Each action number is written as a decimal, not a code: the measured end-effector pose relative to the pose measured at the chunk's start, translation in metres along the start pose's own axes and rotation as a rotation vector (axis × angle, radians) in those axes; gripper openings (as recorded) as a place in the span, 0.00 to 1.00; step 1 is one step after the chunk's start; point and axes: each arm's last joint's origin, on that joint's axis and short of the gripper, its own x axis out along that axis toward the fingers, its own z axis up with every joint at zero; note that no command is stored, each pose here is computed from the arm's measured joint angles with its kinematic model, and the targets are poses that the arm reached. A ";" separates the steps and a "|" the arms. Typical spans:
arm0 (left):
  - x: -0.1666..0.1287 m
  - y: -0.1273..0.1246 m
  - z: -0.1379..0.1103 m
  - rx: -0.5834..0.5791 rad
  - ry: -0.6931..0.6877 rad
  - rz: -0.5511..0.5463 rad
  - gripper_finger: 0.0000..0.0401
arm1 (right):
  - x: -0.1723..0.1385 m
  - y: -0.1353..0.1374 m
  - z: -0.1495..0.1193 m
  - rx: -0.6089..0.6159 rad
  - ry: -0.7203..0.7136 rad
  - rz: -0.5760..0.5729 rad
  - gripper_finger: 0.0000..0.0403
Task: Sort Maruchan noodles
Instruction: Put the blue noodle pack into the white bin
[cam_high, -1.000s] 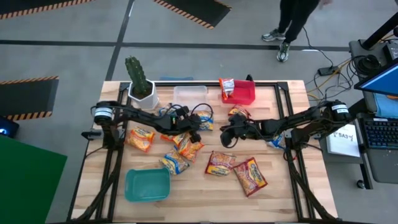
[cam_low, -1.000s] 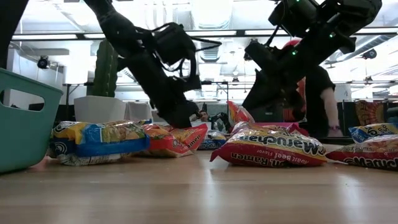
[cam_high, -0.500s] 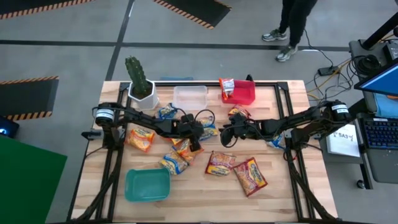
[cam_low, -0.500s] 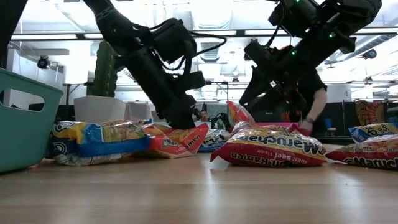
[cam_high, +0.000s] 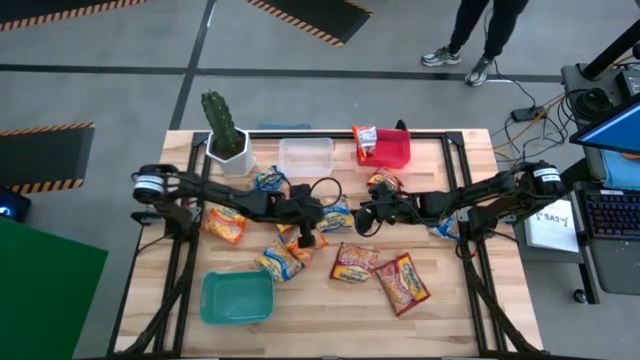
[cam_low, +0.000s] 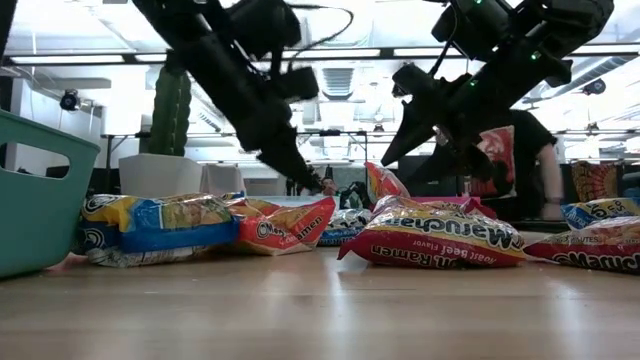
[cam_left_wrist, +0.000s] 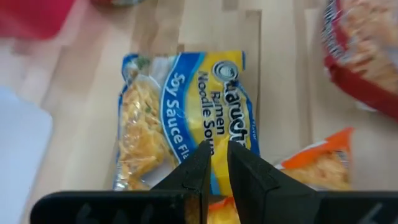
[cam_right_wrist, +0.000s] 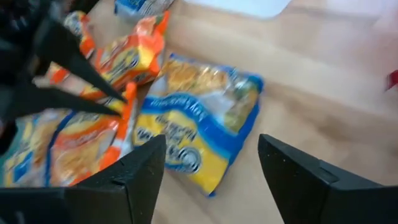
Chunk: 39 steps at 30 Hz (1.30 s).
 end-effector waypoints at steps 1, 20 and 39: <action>-0.005 0.001 0.001 0.005 -0.009 -0.001 0.09 | 0.000 0.000 0.000 0.009 0.014 0.012 0.61; -0.017 0.000 -0.033 -0.046 -0.139 -0.059 0.09 | 0.000 0.002 -0.001 0.097 0.079 0.070 0.62; 0.007 -0.004 -0.039 -0.060 -0.141 -0.054 0.09 | 0.001 -0.002 0.003 0.139 -0.042 -0.024 0.62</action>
